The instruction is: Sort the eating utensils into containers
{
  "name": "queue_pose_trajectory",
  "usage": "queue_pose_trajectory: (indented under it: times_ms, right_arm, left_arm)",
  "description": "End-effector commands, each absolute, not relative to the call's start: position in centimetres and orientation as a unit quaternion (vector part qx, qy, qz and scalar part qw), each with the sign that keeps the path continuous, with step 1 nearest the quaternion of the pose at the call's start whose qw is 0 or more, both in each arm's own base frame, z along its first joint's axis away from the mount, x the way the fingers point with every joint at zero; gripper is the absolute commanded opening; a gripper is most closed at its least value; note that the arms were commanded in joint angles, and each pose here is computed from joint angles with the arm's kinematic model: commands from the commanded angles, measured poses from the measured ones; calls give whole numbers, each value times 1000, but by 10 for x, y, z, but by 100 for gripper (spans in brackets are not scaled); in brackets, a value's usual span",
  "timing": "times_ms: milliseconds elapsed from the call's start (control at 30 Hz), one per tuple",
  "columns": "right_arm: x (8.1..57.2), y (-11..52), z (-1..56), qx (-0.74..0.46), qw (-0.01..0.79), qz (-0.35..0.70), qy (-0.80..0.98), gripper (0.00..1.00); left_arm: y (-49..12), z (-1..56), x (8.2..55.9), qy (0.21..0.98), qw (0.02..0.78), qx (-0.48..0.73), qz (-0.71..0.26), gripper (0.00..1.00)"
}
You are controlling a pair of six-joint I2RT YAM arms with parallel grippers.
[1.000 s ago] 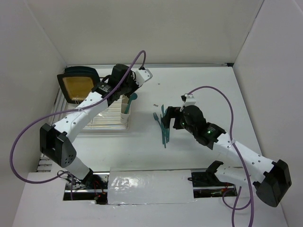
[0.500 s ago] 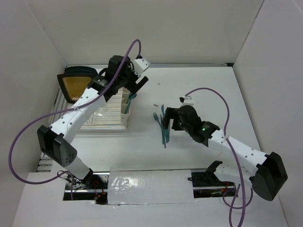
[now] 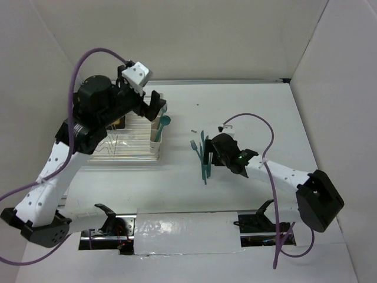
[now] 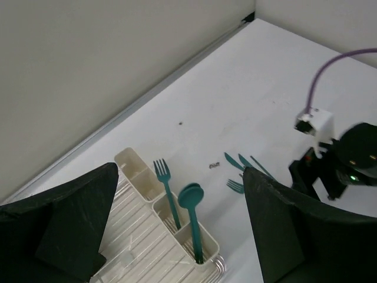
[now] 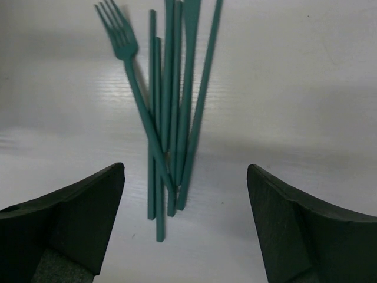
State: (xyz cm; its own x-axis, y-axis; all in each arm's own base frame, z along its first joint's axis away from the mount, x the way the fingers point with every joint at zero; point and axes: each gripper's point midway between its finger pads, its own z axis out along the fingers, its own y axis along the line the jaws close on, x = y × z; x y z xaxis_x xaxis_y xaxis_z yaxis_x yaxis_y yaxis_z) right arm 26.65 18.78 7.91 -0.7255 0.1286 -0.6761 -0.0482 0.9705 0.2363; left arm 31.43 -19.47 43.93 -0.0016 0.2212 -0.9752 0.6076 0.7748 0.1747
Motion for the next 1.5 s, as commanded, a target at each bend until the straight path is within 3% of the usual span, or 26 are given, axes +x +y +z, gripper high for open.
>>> queue_pose_trajectory:
  times_ms: [0, 133, 167, 267, 700, 1167, 1200, 1333, 1467]
  right_arm:
    - [285, 185, 76, 35, 388, 98, 916, 89]
    - [294, 180, 63, 28, 380, 73, 922, 73]
    - [299, 186, 68, 19, 385, 85, 919, 65]
    - [305, 209, 78, -51, 400, 122, 907, 55]
    - [316, 252, 70, -174, 368, 156, 900, 42]
    - [315, 251, 23, -197, 330, 68, 920, 31]
    - [314, 251, 21, -198, 330, 63, 921, 29]
    - [310, 240, 11, -185, 326, 27, 927, 5]
    - [305, 233, 24, -169, 341, 24, 924, 0]
  left_arm:
    - [-205, 416, 281, 707, 600, 298, -226, 100]
    - [-204, 401, 248, 713, 576, 287, -278, 100]
    - [-201, 404, 236, 708, 577, 284, -291, 100]
    - [-201, 387, 220, 711, 561, 287, -311, 100]
    - [-198, 331, 219, 739, 528, 286, -305, 100]
    - [-201, 320, 220, 737, 524, 296, -307, 100]
    - [-200, 318, 220, 739, 522, 296, -306, 100]
    - [-200, 318, 219, 740, 520, 294, -308, 100]
    - [-200, 315, 217, 746, 513, 287, -312, 100]
